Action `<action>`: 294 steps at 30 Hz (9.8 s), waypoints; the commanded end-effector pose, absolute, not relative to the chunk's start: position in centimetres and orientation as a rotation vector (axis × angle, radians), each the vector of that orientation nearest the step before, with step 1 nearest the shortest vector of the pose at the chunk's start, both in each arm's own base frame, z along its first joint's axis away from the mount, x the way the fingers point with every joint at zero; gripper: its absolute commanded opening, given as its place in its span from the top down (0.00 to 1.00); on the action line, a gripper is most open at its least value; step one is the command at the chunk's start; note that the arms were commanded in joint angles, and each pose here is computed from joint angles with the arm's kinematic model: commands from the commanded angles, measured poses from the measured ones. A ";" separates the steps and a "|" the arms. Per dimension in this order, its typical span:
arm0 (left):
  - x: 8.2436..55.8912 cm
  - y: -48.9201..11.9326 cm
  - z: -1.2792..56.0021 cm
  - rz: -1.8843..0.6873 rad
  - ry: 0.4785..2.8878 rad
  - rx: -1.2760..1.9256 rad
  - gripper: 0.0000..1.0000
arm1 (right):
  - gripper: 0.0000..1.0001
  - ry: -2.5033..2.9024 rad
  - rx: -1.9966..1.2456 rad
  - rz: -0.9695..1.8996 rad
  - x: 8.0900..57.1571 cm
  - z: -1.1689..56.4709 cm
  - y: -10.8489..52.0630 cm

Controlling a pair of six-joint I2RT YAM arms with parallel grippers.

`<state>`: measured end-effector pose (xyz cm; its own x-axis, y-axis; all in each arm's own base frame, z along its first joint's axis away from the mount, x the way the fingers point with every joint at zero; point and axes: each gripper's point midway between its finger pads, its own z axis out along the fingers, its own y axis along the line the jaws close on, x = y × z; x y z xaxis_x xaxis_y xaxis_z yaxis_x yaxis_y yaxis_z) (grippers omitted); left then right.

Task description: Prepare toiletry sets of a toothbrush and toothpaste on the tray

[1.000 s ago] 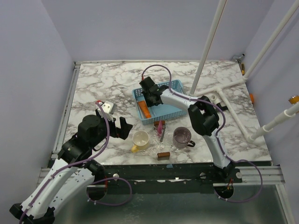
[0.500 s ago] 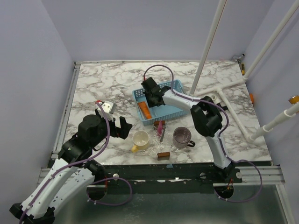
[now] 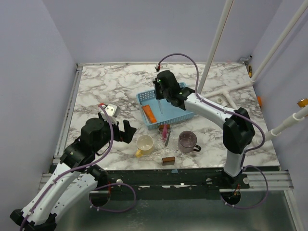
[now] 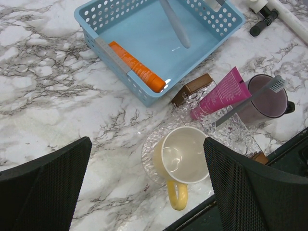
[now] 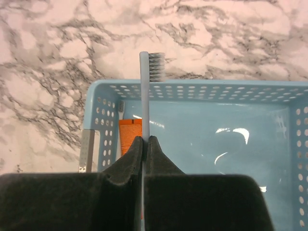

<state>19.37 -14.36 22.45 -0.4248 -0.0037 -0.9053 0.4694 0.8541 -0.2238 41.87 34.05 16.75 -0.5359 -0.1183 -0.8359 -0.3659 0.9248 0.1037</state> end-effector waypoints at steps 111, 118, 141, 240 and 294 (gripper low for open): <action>10.2 -16.9 29.2 -0.965 1.924 0.630 1.00 | 0.41 2.005 -0.493 1.102 20.0 39.9 39.2; 10.3 -16.1 28.0 -0.890 1.952 0.669 1.00 | 0.41 2.050 -0.526 1.185 18.9 39.5 39.9; 10.0 -15.9 27.7 -0.882 1.935 0.696 1.00 | 0.54 2.140 -0.533 1.327 18.6 38.7 41.5; 13.2 -15.0 25.0 -0.852 1.852 0.360 0.01 | 0.99 1.948 -0.886 0.474 15.5 24.1 30.9; 13.4 -15.6 24.2 -0.864 1.871 0.376 0.01 | 0.86 2.171 -0.653 0.286 16.7 17.1 29.9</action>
